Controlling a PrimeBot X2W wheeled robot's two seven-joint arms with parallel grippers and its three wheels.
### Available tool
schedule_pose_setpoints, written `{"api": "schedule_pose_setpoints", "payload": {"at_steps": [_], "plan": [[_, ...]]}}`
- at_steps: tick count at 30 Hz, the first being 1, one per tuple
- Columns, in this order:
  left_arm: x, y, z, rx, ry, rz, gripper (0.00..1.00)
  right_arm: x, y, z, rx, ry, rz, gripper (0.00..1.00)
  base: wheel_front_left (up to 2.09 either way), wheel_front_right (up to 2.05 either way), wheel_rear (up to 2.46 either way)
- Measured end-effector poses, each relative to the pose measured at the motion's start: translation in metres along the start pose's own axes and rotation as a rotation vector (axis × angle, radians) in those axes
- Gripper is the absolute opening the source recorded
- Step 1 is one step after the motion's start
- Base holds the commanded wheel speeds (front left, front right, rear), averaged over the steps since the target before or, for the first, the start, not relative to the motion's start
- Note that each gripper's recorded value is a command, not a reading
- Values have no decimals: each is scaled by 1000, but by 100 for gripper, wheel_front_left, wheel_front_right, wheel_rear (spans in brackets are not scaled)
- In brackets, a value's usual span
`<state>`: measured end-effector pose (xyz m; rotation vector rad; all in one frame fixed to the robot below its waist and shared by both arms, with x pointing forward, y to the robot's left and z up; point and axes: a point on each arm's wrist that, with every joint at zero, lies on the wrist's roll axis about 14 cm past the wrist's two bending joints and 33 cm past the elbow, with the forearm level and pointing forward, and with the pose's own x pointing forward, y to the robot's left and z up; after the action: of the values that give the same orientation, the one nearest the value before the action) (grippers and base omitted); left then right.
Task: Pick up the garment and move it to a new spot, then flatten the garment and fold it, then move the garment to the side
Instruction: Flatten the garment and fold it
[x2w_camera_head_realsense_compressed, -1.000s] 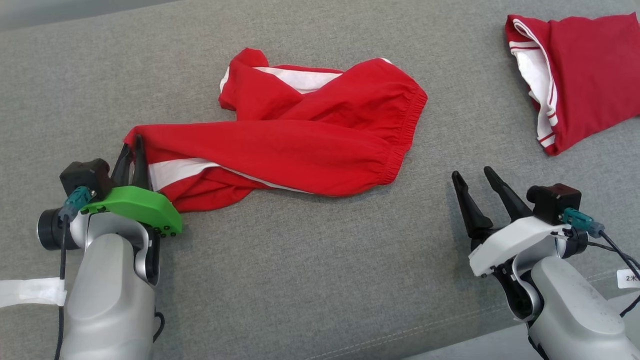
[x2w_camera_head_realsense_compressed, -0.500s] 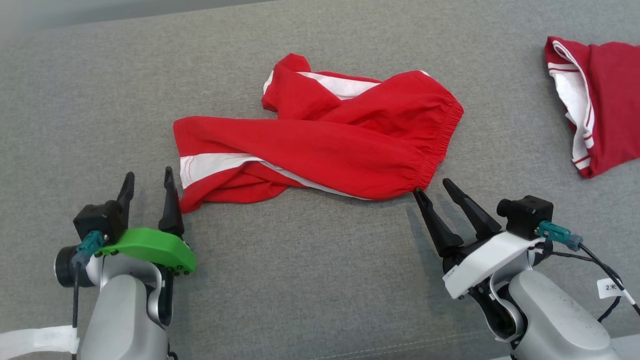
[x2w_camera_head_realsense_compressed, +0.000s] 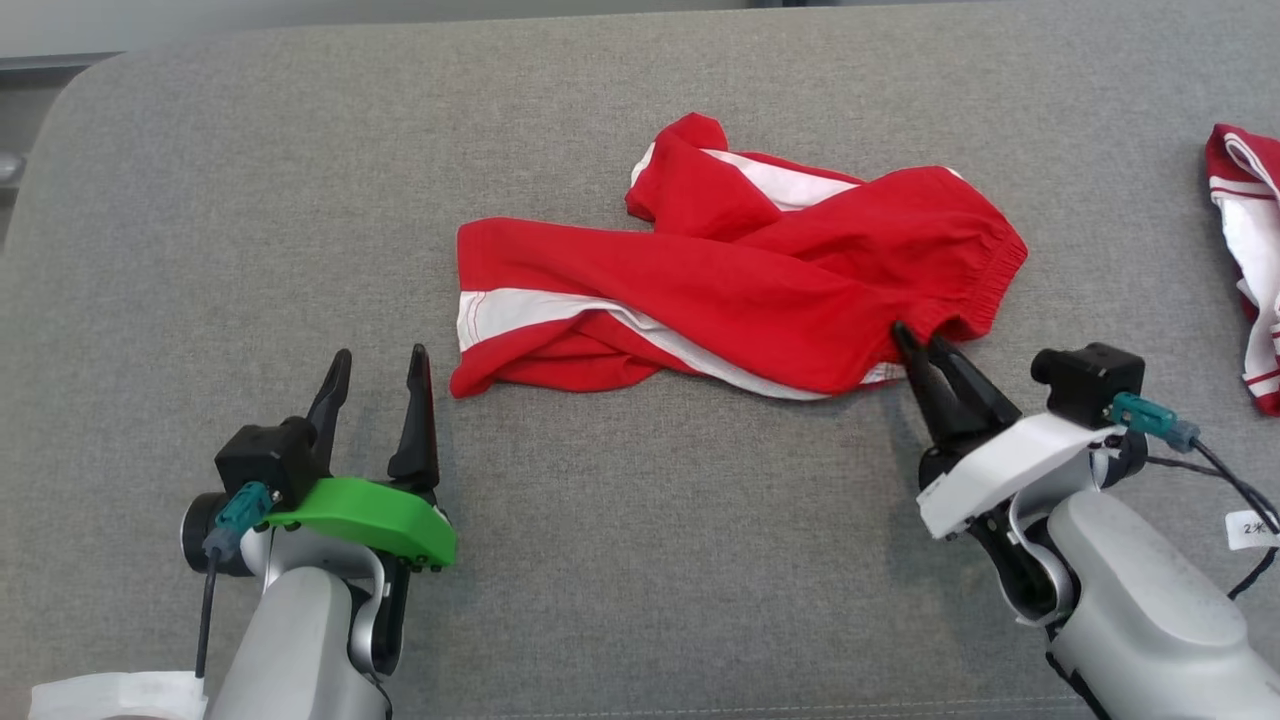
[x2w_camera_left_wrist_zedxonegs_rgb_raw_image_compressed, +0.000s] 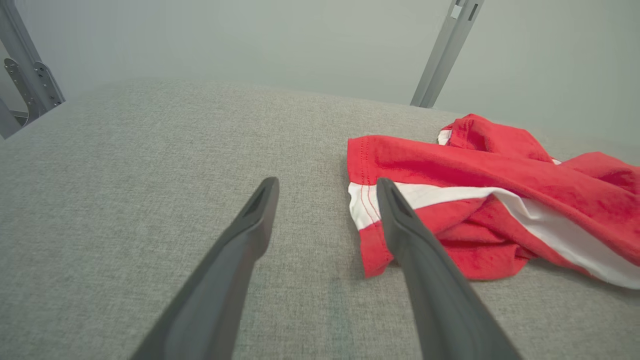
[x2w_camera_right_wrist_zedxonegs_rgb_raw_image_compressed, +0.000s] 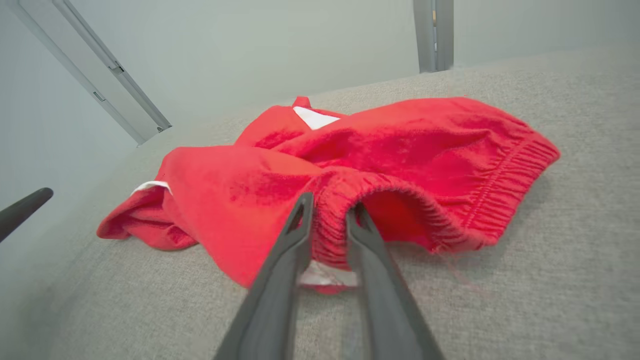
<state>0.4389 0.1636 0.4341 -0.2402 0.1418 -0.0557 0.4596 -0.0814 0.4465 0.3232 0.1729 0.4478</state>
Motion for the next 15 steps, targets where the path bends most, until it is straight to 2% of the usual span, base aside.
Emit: {"api": "schedule_pose_setpoints", "payload": {"at_steps": [9,15], "plan": [[-5,-6,-9,-7,27,-20,100,47,-28,40,-147,-54,-23,0,0,0,0],[-8,-9,-10,-14,31,-30,100,74,-50,36,-193,-6,-70,0,0,0,0]]}}
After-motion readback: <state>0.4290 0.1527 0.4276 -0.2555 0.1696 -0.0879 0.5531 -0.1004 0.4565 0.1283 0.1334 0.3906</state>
